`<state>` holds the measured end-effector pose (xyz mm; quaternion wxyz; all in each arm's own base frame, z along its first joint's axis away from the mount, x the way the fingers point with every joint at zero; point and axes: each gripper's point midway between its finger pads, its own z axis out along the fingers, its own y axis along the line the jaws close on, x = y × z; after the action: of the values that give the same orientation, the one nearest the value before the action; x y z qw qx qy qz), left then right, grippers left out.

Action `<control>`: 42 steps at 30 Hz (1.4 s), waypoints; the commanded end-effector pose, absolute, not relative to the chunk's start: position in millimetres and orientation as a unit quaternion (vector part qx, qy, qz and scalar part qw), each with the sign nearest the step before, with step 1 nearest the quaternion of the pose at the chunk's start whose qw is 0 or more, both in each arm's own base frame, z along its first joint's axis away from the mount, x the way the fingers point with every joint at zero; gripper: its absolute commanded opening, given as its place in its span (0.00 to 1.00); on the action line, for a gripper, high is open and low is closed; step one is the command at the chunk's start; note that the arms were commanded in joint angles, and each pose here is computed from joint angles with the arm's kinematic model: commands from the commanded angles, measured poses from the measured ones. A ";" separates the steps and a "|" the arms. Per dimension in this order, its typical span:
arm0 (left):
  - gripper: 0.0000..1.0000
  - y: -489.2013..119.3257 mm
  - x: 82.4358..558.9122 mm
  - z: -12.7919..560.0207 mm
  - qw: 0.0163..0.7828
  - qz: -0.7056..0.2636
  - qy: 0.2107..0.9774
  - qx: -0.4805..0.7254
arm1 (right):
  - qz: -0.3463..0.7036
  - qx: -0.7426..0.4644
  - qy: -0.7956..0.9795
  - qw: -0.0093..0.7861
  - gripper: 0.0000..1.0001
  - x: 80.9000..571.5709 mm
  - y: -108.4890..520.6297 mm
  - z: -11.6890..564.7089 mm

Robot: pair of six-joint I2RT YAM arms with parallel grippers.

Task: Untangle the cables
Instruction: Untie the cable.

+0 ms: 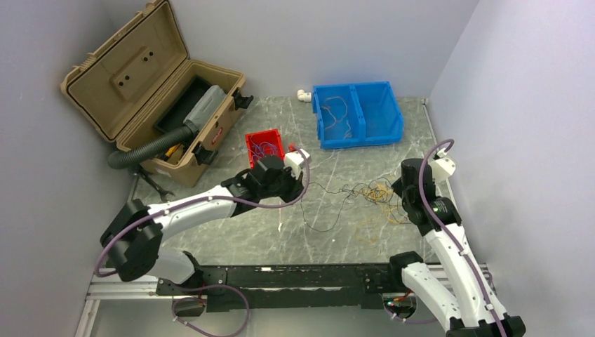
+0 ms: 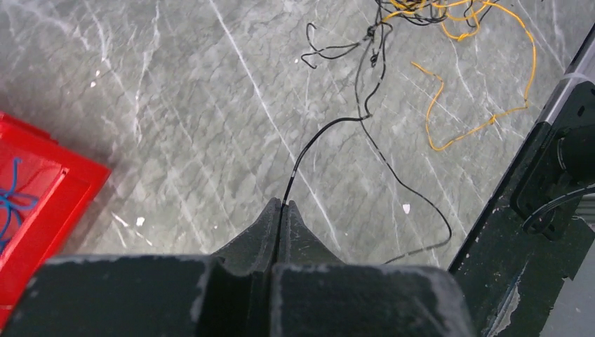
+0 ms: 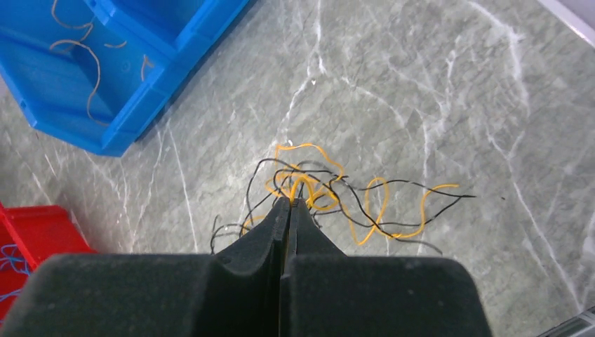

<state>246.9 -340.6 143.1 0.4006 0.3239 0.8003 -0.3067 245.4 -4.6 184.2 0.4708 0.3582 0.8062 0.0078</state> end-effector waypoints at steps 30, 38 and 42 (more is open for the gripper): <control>0.00 -87.7 256.6 204.1 0.557 -0.083 0.813 -0.151 | -0.087 0.499 0.692 0.515 0.00 216.9 -64.4 223.9; 0.00 -41.7 239.8 211.3 0.570 -0.052 0.783 -0.245 | -0.118 0.513 0.659 0.537 0.00 203.5 -82.0 242.7; 0.00 -36.2 235.3 222.0 0.591 -0.066 0.764 -0.250 | -0.126 0.513 0.640 0.557 0.00 199.2 -89.3 258.7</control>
<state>240.5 -53.0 213.8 0.5712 -0.2148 0.7888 -0.0737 209.2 -71.7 230.0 0.5240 0.4969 0.6843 -0.1013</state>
